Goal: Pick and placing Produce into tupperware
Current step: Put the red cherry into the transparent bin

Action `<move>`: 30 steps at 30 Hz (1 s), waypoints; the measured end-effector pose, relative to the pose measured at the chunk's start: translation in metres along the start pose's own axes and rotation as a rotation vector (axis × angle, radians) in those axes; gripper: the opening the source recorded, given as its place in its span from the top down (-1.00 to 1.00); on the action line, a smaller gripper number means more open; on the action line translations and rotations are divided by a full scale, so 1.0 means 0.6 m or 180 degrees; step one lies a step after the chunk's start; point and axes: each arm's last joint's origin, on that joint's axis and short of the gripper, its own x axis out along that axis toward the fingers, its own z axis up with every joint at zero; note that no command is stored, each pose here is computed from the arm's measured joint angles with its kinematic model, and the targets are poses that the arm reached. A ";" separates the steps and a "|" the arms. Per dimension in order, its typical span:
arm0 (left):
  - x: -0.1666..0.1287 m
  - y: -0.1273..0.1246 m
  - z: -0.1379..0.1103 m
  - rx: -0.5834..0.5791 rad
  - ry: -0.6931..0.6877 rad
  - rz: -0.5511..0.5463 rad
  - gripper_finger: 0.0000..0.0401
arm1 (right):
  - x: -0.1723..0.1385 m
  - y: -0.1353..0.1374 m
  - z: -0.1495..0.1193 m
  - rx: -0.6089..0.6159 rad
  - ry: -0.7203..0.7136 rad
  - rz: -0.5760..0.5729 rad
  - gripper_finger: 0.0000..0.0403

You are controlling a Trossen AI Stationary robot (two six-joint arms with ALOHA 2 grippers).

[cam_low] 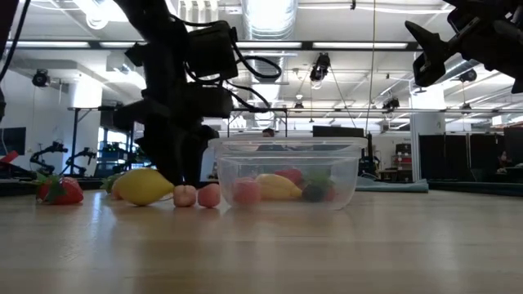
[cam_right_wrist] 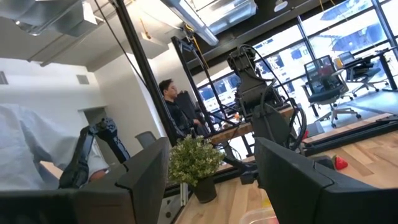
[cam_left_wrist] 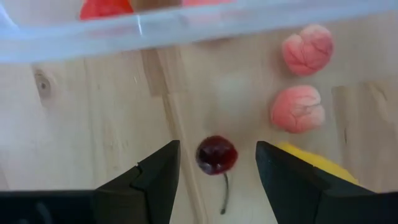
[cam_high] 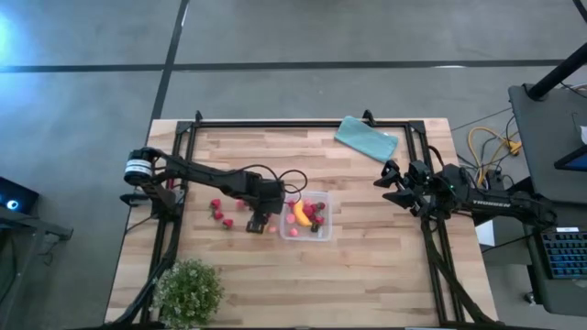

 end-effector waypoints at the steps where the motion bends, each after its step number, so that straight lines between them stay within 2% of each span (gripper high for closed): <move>1: 0.004 0.001 0.000 -0.0001 0.0014 0.0015 0.02 | 0.000 0.000 0.000 0.0000 0.0000 0.0000 -0.13; 4: 0.014 0.001 -0.007 -0.0013 0.0162 0.0051 0.02 | 0.000 0.000 0.000 0.0000 0.0000 0.0000 -0.13; 13: 0.021 0.002 -0.006 -0.0016 0.0170 0.0064 0.04 | 0.000 0.000 0.000 0.0002 0.0003 -0.0002 -0.13; 24: 0.020 0.003 -0.005 -0.0025 0.0153 0.0091 0.47 | 0.000 0.000 0.000 0.0003 0.0004 -0.0002 -0.13; 30: 0.007 0.003 0.000 -0.0020 0.0158 0.0126 0.61 | 0.000 0.000 0.000 0.0002 0.0003 -0.0001 -0.13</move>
